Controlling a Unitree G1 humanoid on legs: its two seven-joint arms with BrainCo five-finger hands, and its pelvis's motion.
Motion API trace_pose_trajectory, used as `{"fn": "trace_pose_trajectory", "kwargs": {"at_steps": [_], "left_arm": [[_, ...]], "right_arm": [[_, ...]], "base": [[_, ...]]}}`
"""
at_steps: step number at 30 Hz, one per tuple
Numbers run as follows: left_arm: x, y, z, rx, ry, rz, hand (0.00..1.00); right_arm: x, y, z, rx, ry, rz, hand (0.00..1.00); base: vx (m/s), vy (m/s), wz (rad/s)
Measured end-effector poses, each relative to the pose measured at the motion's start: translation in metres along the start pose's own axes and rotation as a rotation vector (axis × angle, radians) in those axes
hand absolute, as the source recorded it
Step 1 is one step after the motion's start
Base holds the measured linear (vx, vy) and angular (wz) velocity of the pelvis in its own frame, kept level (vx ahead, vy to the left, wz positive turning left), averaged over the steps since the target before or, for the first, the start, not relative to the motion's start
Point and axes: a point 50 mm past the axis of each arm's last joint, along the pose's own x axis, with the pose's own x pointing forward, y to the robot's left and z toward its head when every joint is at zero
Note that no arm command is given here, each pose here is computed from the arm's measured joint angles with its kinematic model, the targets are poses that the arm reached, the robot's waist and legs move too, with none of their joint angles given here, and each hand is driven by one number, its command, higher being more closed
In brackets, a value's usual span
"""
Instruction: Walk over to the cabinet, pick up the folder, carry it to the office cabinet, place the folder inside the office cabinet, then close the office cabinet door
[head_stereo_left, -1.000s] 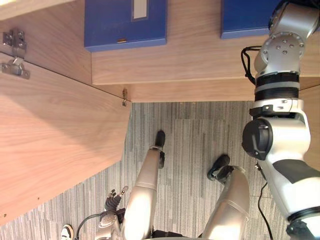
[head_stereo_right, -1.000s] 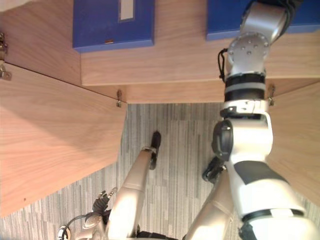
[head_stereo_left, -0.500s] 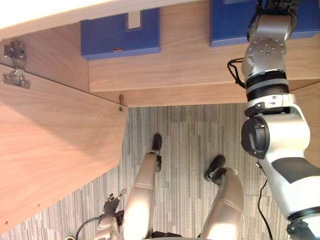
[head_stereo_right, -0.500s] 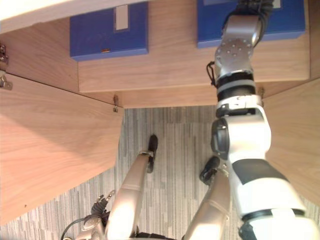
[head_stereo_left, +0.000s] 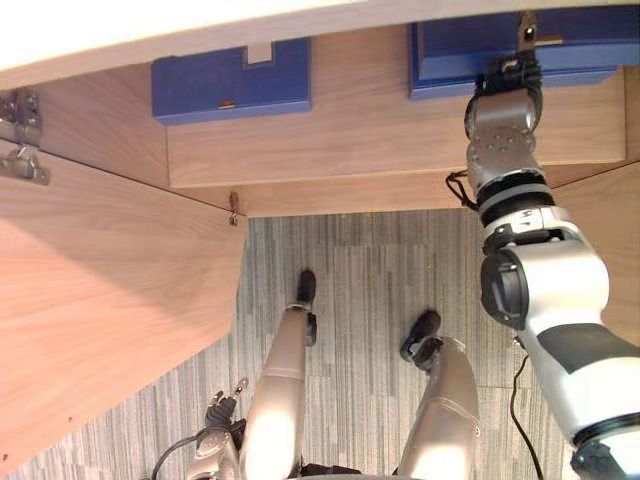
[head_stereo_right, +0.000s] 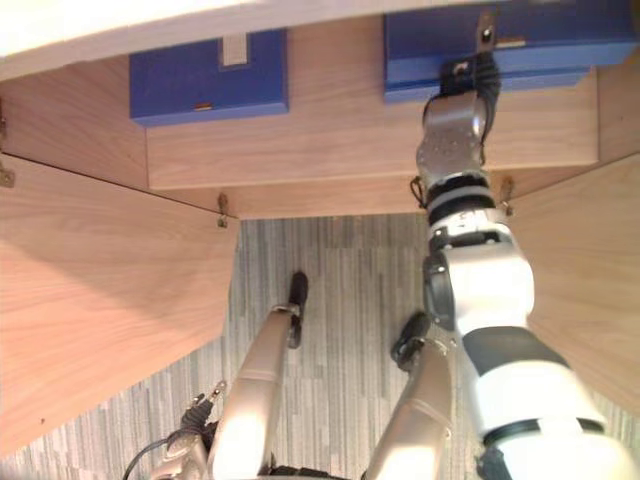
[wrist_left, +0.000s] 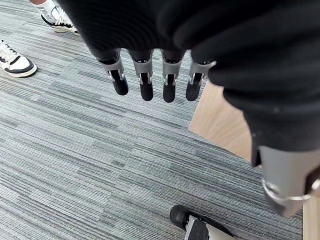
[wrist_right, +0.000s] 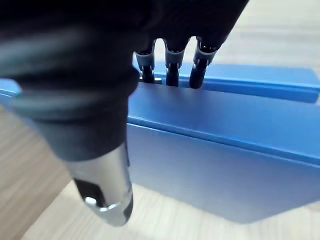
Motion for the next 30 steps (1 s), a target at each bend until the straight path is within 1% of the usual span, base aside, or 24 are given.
{"fn": "trace_pose_trajectory", "kwargs": {"at_steps": [4,5,7,11,15,23,25,27,30], "left_arm": [[0.0,0.002,-0.001,-0.003,0.002,0.011,0.0],[0.0,0.003,-0.001,-0.006,0.001,0.014,0.0],[0.001,0.004,0.0,-0.009,0.0,0.018,0.0],[0.001,0.005,-0.002,-0.024,0.009,0.023,0.0],[0.001,0.008,-0.002,-0.025,0.01,0.03,0.0],[0.001,0.01,-0.001,-0.026,0.004,0.03,0.0],[0.001,0.011,-0.002,-0.024,0.003,0.027,0.0],[0.001,0.012,-0.001,-0.018,0.0,0.026,0.0],[0.001,0.012,-0.001,-0.014,-0.009,0.023,0.0]], "right_arm": [[0.001,-0.005,-0.001,-0.093,-0.019,-0.005,0.0],[0.001,-0.007,-0.004,-0.15,-0.022,0.005,0.0],[0.001,-0.009,-0.007,-0.207,-0.019,0.012,0.0],[0.0,-0.008,-0.012,-0.326,-0.021,0.065,0.0],[0.0,-0.007,-0.015,-0.396,-0.015,0.112,0.0],[0.005,-0.01,-0.003,-0.525,-0.054,0.139,0.0],[0.006,-0.009,-0.001,-0.596,-0.067,0.162,0.0],[0.007,-0.009,0.001,-0.615,-0.075,0.177,0.0],[0.007,-0.009,0.003,-0.697,-0.089,0.201,0.0]], "base": [[0.02,0.051,-0.06],[0.0,0.034,-0.1],[0.0,0.031,-0.08],[-0.01,0.017,-0.06],[0.0,0.003,-0.01],[0.02,0.009,0.02],[0.0,0.0,0.0],[0.0,0.0,0.0],[0.01,0.004,-0.06]]}}
